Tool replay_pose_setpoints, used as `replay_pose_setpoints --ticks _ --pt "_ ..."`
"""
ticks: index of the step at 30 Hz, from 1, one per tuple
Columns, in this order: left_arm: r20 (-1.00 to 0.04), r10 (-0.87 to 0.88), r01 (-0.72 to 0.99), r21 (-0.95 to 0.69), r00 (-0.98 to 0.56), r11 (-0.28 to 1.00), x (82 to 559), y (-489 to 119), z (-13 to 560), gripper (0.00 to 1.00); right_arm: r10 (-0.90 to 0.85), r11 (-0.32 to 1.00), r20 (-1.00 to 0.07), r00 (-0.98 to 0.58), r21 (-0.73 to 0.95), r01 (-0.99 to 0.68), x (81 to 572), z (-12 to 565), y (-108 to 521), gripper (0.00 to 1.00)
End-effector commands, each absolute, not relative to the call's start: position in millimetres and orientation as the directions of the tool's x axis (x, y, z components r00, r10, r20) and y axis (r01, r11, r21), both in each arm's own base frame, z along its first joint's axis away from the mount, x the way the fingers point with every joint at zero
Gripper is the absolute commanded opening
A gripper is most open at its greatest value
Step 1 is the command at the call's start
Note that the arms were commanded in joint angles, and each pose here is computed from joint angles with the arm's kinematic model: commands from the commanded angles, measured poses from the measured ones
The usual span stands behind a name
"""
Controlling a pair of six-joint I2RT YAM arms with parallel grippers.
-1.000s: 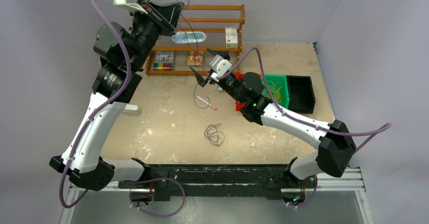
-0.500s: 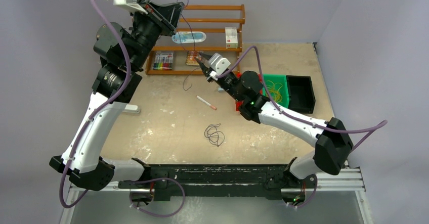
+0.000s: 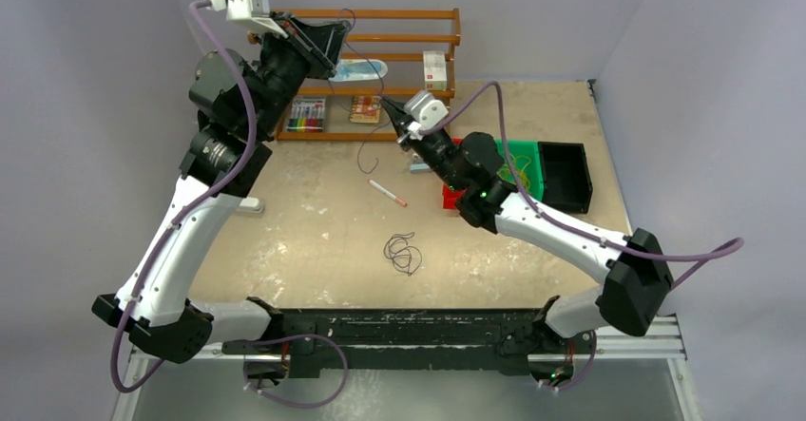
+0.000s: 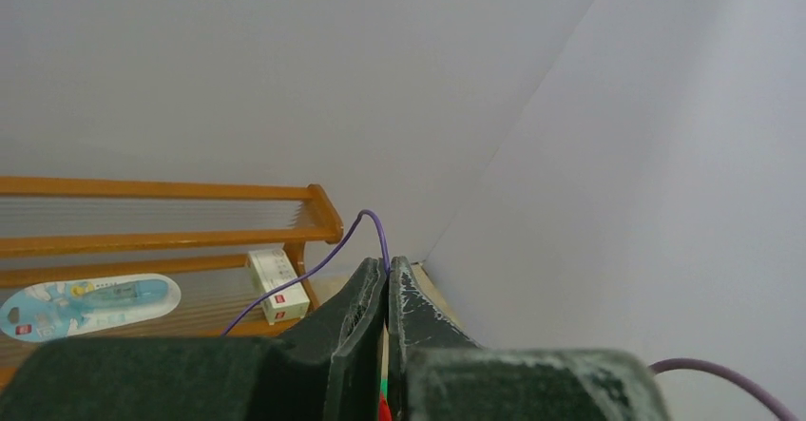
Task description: Untangle the cables
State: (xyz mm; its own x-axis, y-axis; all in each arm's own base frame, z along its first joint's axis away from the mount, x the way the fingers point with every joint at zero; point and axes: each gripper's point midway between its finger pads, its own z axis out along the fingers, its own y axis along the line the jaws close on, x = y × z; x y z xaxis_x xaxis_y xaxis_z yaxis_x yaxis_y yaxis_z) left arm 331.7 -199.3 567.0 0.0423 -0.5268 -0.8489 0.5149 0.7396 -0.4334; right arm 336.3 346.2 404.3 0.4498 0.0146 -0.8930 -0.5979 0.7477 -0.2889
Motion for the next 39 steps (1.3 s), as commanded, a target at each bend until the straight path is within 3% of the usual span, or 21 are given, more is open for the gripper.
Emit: replay_pose_setpoints --ticks 1,8,14,22,28,39 --pt "-0.838 -0.541 0.522 -0.432 0.069 0.736 319.5 -189.9 574.2 0.06 0.092 0.8 -0.886 0.454 -0.205 -0.564 331.7 441.1 312.4 0.0" --pt "-0.854 -0.52 0.499 -0.448 0.006 0.742 321.3 -192.8 539.9 0.45 0.054 0.881 -0.911 0.409 -0.149 -0.448 342.7 455.5 259.5 0.0" --pt "-0.869 -0.491 0.458 -0.462 -0.061 0.76 326.1 -194.3 500.4 0.63 0.035 0.944 -0.939 0.342 -0.081 -0.321 353.7 458.7 196.3 0.0" --pt "-0.881 -0.446 0.402 -0.471 -0.16 0.786 336.6 -199.9 443.6 0.71 -0.026 0.993 -0.968 0.251 -0.054 -0.108 356.2 448.0 123.9 0.0" --pt "-0.889 -0.407 0.347 -0.457 -0.212 0.819 347.9 -200.5 409.2 0.71 -0.04 0.995 -0.986 0.165 -0.024 0.094 362.2 430.7 62.4 0.0" --pt "-0.897 -0.334 0.331 -0.421 -0.288 0.844 357.6 -208.6 369.4 0.71 0.014 0.947 -0.997 0.074 0.037 0.318 374.4 394.3 -16.5 0.0"
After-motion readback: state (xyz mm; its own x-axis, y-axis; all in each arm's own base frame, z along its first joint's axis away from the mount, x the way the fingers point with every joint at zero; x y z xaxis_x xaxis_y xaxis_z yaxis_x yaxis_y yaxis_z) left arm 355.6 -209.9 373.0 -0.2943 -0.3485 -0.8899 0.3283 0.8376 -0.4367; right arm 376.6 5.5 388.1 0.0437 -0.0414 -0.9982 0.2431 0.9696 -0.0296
